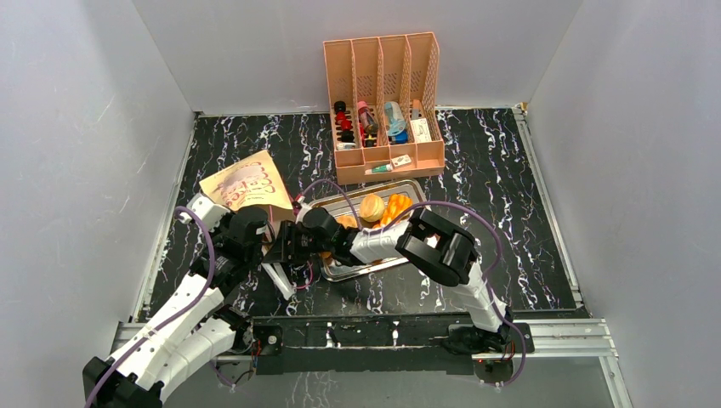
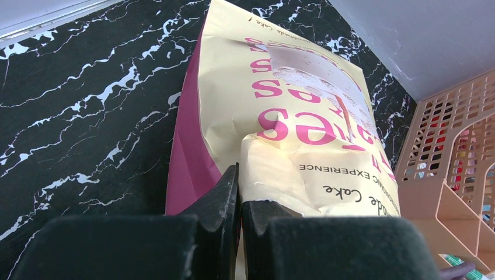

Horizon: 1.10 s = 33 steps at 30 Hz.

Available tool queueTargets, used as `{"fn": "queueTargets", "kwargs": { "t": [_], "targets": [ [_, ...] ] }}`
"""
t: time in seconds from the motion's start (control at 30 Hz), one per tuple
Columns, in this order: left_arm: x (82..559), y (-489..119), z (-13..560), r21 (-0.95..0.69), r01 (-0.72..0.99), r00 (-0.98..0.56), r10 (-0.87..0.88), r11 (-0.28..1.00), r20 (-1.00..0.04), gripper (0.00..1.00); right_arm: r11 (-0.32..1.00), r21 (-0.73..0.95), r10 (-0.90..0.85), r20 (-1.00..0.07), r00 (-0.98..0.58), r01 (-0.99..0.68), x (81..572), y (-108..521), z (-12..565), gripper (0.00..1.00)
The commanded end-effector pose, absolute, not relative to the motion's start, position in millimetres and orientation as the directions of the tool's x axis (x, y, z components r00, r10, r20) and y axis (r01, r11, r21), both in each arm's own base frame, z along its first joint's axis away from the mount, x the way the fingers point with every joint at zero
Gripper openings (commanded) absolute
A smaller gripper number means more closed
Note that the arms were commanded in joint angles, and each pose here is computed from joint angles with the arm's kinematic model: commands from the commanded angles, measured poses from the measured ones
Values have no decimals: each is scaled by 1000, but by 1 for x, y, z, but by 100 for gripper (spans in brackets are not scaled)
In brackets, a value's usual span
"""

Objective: Take the fake bread out of the paper bag
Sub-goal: Take out the fake bread from the paper bag.

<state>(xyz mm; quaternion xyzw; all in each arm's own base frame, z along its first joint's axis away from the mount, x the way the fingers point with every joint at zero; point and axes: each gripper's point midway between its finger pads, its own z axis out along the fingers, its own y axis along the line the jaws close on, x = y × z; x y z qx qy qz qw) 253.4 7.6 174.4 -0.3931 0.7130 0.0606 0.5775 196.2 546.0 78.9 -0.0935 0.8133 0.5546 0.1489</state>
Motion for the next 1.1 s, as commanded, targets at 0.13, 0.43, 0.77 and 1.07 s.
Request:
{"fn": "queueTargets", "kwargs": {
  "t": [0.13,0.43,0.77,1.07],
  "targets": [
    [253,9,180,-394,-627,3,-504,672,-864,2,315,878,73,-401,-913,-361,209,552,110,20],
    [248,15,181,-391,-658,20,-504,644,-864,1,305,884,84,-395,-915,-354,199,534,121,0],
    [250,18,185,-388,-673,38,-494,630,-869,2,266,895,65,-388,-920,-358,171,496,140,0],
    [250,19,184,-391,-690,53,-496,610,-866,2,232,897,41,-396,-917,-377,142,456,162,0]
  ]
}}
